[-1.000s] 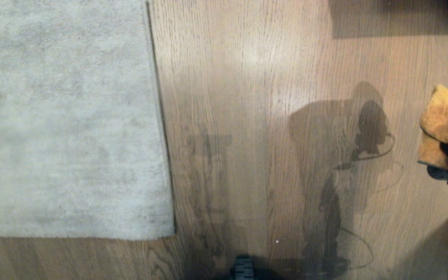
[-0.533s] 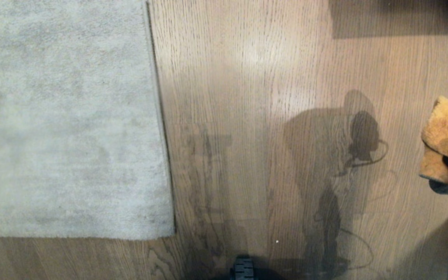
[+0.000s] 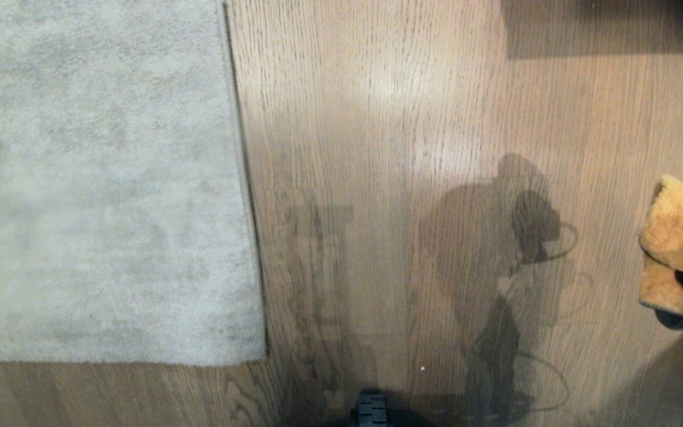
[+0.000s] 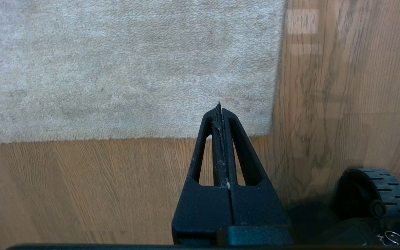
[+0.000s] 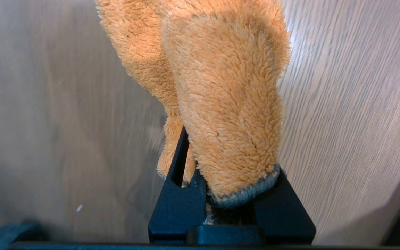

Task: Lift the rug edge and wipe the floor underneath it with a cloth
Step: Pick up the rag

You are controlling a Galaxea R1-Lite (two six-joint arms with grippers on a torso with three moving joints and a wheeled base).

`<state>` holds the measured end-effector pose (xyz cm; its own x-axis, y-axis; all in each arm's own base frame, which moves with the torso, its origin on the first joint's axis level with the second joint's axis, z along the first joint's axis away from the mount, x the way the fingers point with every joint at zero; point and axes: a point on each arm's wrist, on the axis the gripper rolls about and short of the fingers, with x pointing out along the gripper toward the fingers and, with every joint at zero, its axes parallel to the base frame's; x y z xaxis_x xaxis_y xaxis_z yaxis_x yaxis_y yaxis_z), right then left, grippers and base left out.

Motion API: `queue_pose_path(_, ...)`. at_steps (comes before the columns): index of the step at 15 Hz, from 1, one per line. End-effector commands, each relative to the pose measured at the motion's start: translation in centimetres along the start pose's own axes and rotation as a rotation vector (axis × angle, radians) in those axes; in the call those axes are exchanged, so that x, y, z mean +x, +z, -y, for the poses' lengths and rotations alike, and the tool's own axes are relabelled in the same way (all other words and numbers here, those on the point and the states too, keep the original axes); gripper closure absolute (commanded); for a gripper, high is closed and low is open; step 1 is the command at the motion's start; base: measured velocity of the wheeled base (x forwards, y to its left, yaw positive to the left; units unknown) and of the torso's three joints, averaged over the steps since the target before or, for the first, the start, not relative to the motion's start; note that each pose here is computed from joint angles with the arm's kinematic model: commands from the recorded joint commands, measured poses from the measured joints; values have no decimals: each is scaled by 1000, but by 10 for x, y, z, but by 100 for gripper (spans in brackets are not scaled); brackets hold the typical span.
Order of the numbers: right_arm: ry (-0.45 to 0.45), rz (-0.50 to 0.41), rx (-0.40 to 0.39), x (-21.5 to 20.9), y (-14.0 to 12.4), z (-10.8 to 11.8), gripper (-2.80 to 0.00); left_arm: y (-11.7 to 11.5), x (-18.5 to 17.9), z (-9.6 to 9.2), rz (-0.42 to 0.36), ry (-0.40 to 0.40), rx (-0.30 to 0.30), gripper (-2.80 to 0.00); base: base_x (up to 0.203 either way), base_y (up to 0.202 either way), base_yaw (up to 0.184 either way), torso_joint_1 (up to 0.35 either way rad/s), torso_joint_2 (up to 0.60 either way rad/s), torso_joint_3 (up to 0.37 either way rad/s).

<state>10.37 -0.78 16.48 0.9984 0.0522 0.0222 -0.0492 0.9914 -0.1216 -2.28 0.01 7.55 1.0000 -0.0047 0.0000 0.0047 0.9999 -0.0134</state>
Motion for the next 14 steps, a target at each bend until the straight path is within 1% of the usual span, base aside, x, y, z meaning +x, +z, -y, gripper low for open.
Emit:
queue_pose_path(1, 16, 41, -8, -30, 1, -6, 0, 0, 0, 0, 0, 0, 0, 0, 0, 0, 0, 0, 0, 0)
queue_pose_path(4, 41, 7, -3, -62, -14, -14, 0, 0, 0, 0, 0, 0, 0, 0, 0, 0, 0, 0, 0, 0)
queue_pose_path(8, 105, -18, -2, -88, -41, -21, 0, 0, 0, 0, 0, 0, 0, 0, 0, 0, 0, 0, 0, 0)
queue_pose_path(12, 113, -48, -42, -108, -63, -25, 0, 0, 0, 0, 0, 0, 0, 0, 0, 0, 0, 0, 0, 0)
queue_pose_path(14, 118, -41, -45, -115, -69, -26, 0, 0, 0, 0, 0, 0, 0, 0, 0, 0, 0, 0, 0, 0)
